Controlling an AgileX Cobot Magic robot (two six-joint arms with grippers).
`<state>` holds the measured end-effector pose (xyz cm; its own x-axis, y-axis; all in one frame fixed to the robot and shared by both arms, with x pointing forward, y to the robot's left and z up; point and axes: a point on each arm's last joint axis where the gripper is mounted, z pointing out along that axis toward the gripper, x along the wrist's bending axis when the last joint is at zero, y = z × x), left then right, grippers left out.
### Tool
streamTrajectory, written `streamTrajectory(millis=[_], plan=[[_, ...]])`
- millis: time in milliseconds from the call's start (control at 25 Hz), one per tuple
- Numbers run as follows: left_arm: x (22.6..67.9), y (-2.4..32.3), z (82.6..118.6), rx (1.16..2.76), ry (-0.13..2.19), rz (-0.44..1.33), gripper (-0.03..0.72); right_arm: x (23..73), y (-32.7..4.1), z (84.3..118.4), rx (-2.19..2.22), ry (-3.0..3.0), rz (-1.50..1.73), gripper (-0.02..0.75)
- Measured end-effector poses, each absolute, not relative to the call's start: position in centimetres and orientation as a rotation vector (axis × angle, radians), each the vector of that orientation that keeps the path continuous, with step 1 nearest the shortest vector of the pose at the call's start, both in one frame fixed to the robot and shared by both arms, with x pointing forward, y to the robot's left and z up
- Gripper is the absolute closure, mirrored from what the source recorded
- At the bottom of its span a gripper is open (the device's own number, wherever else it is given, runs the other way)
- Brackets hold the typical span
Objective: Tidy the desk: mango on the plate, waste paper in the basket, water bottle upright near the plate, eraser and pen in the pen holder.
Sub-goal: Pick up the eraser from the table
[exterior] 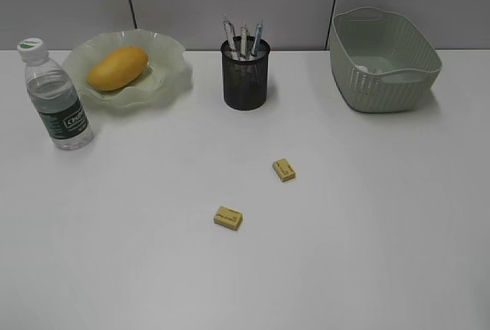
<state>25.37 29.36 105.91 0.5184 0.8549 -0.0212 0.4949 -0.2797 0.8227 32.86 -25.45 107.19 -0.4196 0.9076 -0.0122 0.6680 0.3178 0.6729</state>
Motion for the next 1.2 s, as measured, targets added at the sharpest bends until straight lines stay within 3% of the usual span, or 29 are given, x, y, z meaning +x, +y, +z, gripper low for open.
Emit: streamTrajectory(millis=[640, 880, 1200], plan=[[25.4, 29.4, 105.9, 1.937, 1.105, 0.552, 0.306, 50.7, -15.5, 104.5, 1.498, 2.453, 0.420, 0.228], [25.4, 29.4, 105.9, 1.937, 1.105, 0.552, 0.306, 56.0, -12.3, 101.6, 1.540, 2.496, 0.367, 0.228], [25.4, 29.4, 105.9, 1.937, 1.105, 0.552, 0.306, 59.0, -10.2, 95.9, 1.586, 2.592, 0.251, 0.228]])
